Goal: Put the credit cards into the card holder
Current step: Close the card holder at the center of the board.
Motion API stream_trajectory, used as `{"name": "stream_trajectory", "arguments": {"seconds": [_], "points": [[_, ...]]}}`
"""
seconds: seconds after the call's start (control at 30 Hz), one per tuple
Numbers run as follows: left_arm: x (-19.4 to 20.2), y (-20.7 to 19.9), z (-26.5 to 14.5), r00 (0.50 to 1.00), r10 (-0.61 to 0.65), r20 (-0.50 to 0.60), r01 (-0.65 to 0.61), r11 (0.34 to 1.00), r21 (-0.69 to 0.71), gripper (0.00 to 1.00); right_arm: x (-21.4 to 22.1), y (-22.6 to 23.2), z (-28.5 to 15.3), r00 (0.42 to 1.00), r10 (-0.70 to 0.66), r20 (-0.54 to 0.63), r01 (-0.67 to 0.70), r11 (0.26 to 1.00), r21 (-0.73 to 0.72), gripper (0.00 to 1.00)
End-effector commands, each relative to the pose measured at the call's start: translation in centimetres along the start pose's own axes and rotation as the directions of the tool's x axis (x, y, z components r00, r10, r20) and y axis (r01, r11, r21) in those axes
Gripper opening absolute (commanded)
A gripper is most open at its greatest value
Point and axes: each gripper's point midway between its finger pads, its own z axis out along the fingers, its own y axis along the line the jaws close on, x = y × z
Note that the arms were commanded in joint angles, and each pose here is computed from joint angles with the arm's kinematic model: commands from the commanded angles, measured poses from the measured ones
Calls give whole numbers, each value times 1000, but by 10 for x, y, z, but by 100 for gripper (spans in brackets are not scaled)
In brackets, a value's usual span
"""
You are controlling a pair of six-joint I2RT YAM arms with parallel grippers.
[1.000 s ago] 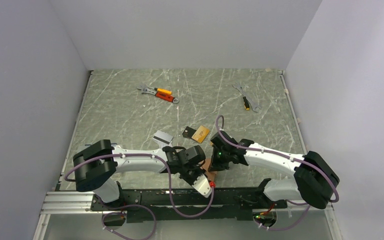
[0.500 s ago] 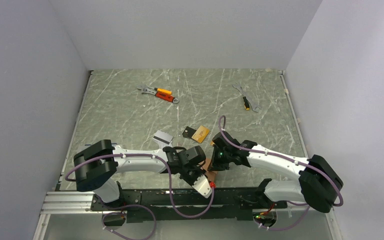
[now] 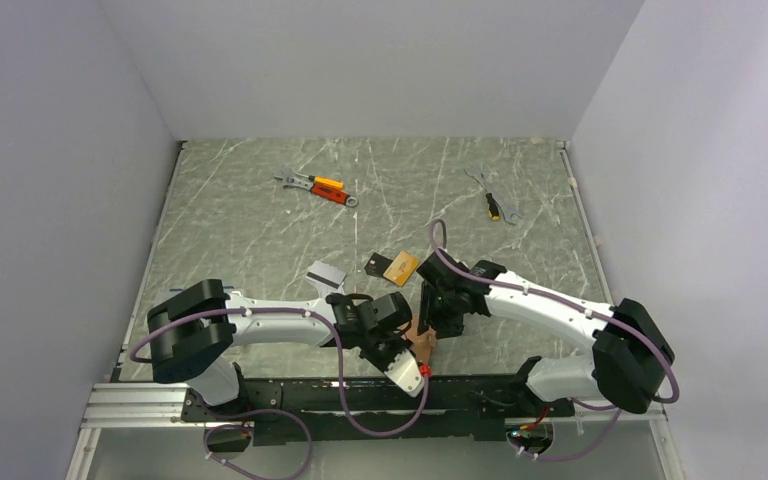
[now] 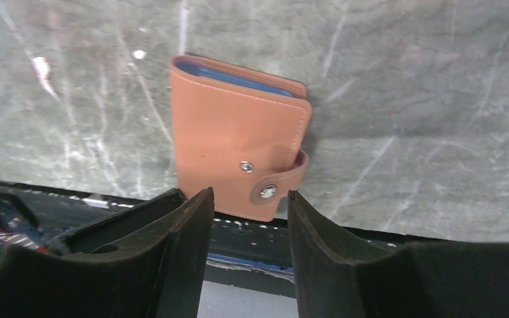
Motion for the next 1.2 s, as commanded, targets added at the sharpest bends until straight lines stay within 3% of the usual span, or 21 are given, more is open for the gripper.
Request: {"name": "stream_trajectory", "arguments": {"seconds": [0.0, 0.33, 0.7, 1.03, 1.17], "points": [[-16, 8, -1, 999, 36, 38, -36, 999, -3, 18, 1, -8, -4, 1000, -19, -24, 21, 997, 72, 46], [-16, 8, 1, 999, 34, 39, -34, 999, 0, 18, 0, -4, 0, 999, -27, -28, 29, 997, 70, 25], [-17, 10, 1, 999, 35, 40, -34, 999, -8, 18, 6, -11, 1, 998, -36, -57, 42, 993, 110, 21], [-16, 9, 2, 999, 32, 39, -32, 999, -4, 18, 1, -8, -2, 999, -29, -23, 32, 993, 111, 0], [-15, 9, 3, 999, 34, 36, -34, 999, -3, 17, -2, -6, -5, 1000, -20, -4, 20, 995, 102, 0]]}}
